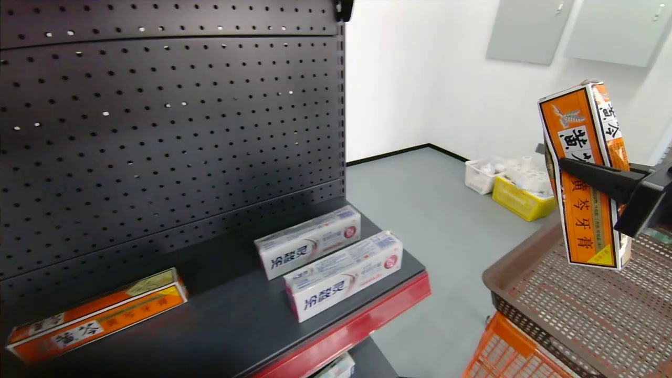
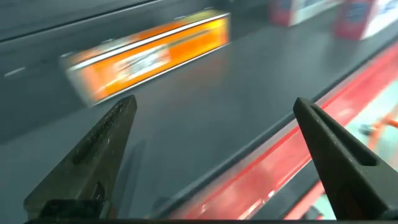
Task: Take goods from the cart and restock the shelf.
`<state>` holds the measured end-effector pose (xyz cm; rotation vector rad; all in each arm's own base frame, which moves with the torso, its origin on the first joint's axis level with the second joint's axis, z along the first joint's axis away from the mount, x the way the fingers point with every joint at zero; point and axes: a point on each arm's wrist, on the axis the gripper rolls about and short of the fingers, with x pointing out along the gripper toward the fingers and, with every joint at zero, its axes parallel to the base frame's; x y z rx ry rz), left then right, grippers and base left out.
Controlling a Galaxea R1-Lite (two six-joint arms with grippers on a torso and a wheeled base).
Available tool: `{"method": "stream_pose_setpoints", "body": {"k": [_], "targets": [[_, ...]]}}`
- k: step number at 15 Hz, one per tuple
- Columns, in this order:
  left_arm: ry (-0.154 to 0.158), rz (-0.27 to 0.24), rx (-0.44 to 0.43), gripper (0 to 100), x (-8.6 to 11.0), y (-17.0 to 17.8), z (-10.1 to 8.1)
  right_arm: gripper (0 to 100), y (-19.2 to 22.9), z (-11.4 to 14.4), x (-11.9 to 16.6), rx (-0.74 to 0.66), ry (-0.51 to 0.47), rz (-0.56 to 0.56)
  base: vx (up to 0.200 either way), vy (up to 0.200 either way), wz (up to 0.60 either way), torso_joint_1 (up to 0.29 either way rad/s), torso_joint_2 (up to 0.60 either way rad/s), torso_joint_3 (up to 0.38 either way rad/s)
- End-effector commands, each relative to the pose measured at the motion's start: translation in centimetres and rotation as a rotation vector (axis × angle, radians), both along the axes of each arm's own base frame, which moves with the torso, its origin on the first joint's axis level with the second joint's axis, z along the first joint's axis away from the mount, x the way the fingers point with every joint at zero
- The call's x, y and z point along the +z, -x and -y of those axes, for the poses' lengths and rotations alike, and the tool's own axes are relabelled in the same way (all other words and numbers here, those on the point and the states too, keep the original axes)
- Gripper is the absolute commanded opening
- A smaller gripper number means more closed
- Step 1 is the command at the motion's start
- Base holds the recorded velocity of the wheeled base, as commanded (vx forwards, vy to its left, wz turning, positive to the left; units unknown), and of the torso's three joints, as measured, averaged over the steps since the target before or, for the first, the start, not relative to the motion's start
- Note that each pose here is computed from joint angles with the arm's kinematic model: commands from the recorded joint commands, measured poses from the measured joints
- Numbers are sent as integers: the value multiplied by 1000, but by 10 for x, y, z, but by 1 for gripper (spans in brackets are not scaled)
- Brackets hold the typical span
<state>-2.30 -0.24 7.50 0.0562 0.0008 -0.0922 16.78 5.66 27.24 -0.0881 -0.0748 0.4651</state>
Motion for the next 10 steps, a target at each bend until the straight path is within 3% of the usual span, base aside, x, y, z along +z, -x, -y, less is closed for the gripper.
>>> {"method": "stream_pose_setpoints", "body": {"k": [1,10], "targets": [[0,-1,0,100,0,0,0,0,-3,-2,-3,4,5,-16,0,0,600,7,-2,7],[0,-1,0,100,0,0,0,0,-5,-2,-5,6,7,-27,0,0,600,4,2,3]]}}
